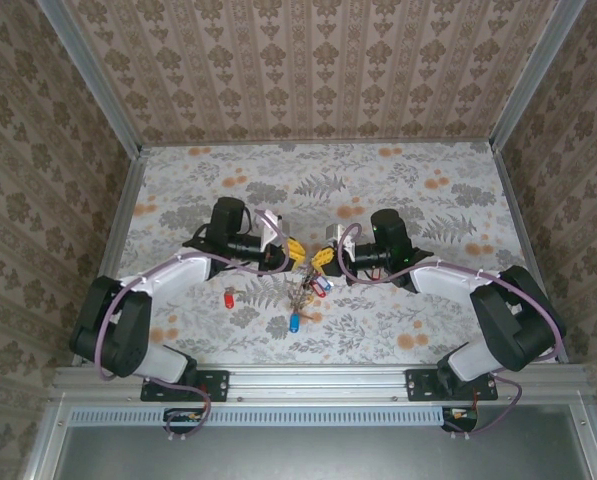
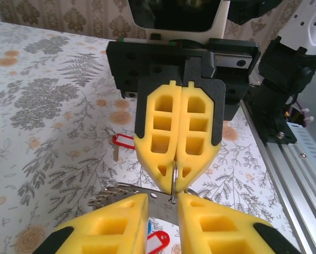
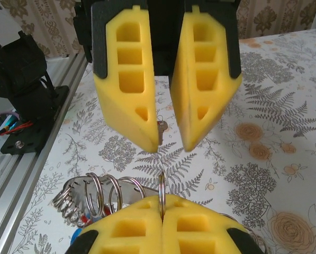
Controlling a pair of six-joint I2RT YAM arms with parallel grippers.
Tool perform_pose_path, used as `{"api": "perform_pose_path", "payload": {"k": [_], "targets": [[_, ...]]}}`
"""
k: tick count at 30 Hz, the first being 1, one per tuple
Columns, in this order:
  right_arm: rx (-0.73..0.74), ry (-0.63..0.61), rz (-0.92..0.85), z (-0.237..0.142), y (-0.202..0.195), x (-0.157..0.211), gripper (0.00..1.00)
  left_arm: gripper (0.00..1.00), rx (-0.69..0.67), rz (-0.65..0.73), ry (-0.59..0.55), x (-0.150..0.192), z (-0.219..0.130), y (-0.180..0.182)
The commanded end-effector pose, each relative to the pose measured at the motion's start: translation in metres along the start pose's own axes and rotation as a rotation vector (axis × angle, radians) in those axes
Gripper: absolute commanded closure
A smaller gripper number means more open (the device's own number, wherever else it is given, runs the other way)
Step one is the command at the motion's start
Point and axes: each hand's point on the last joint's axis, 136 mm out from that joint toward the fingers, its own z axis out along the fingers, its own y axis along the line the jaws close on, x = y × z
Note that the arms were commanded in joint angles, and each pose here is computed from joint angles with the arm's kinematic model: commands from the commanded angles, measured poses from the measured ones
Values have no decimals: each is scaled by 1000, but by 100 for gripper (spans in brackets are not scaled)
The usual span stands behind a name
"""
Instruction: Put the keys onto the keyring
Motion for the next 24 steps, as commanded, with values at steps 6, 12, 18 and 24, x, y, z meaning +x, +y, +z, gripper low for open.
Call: {"api": "perform_pose_path", "payload": {"k": [6,12,18,24], "targets": [[-30,-67,-47,-1,0,-20,100,82,108,35,27,3,12,-15],[-45,-68,-36,0,0,-22,100,87,107,51,31,1,16,-10],[-50,-72,-39,-1,2,-25,100,83,90,62,56,6,20,-4],[-32,-60,-49,-4,2,-24,100,76,-2,84,45,4,14,6]]}}
